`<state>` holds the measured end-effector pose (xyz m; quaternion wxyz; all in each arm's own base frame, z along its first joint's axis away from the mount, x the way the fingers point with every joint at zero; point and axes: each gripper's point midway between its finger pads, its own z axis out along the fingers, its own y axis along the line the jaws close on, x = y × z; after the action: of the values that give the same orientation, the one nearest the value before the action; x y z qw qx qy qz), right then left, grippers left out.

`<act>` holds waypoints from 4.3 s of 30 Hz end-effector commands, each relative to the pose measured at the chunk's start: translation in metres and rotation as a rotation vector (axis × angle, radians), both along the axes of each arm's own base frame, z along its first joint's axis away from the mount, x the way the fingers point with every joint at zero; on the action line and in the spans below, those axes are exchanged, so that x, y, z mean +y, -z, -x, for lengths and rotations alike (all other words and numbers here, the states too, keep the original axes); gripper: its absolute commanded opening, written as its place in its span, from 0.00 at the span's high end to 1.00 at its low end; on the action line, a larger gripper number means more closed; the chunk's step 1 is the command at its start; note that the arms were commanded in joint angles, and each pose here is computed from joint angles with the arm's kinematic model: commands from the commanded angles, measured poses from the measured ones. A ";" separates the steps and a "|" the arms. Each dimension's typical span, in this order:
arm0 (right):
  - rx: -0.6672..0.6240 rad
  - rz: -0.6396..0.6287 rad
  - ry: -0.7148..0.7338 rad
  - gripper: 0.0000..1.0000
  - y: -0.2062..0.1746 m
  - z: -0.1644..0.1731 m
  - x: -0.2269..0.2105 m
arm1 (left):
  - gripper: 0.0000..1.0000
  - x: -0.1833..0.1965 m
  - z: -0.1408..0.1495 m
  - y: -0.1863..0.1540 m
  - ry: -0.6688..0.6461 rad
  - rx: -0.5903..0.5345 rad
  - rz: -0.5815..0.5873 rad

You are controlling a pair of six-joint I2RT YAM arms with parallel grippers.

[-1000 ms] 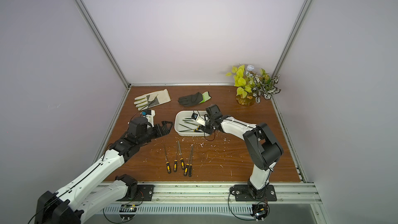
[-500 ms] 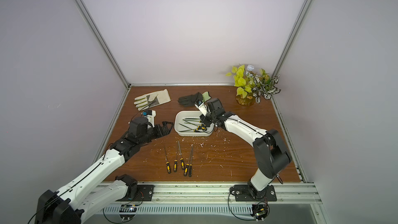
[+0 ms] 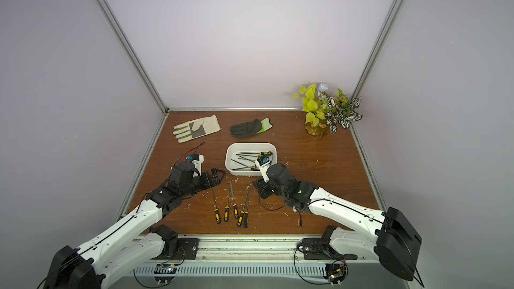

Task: Put the file tool into the storage box
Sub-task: Place the file tool in the storage box, then pick up the file tool from the center of the board, then place the file tool in the storage box.

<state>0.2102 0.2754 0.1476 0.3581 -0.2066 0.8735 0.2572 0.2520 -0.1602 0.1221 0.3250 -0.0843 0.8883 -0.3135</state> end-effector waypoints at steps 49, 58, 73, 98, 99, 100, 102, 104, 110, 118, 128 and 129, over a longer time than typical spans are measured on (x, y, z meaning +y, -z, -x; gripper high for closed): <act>0.134 0.280 0.232 0.49 0.097 0.082 -0.009 | 0.00 -0.021 -0.008 0.005 -0.014 0.015 -0.009; 0.100 0.114 0.134 0.50 0.071 0.087 -0.002 | 0.00 -0.041 -0.013 0.005 0.015 0.005 -0.039; 0.152 0.204 0.039 0.50 0.089 0.098 0.036 | 0.00 -0.023 -0.014 -0.013 -0.015 -0.061 -0.124; 0.072 0.396 0.075 0.87 0.104 0.093 0.005 | 0.00 -0.023 -0.011 -0.027 0.007 -0.084 -0.128; 0.064 0.389 0.078 0.88 0.100 0.092 0.004 | 0.00 -0.024 -0.012 -0.030 0.005 -0.090 -0.118; 0.053 0.379 0.075 0.89 0.095 0.091 0.003 | 0.00 -0.026 -0.015 -0.035 0.005 -0.100 -0.108; 0.030 0.355 0.071 0.91 0.083 0.089 0.001 | 0.00 -0.029 -0.019 -0.045 0.001 -0.121 -0.091; 0.002 0.333 0.063 0.92 0.070 0.086 -0.001 | 0.00 -0.032 -0.022 -0.055 0.000 -0.144 -0.073; -0.169 0.278 0.041 0.95 0.025 0.071 -0.008 | 0.00 -0.042 -0.028 -0.085 0.027 -0.226 0.007; -0.328 0.313 0.012 1.00 -0.018 0.018 -0.015 | 0.00 -0.032 -0.039 -0.100 0.029 -0.236 0.073; -0.489 0.384 -0.054 1.00 -0.029 -0.056 -0.011 | 0.00 -0.034 -0.040 -0.082 0.064 -0.199 0.022; -0.500 0.394 -0.080 1.00 -0.028 -0.063 -0.009 | 0.00 -0.034 -0.040 -0.079 0.067 -0.195 0.016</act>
<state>0.2507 0.2454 0.1449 0.4606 -0.3194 0.8277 0.0257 0.2888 -0.1916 0.1971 0.3959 -0.0435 0.8524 -0.3389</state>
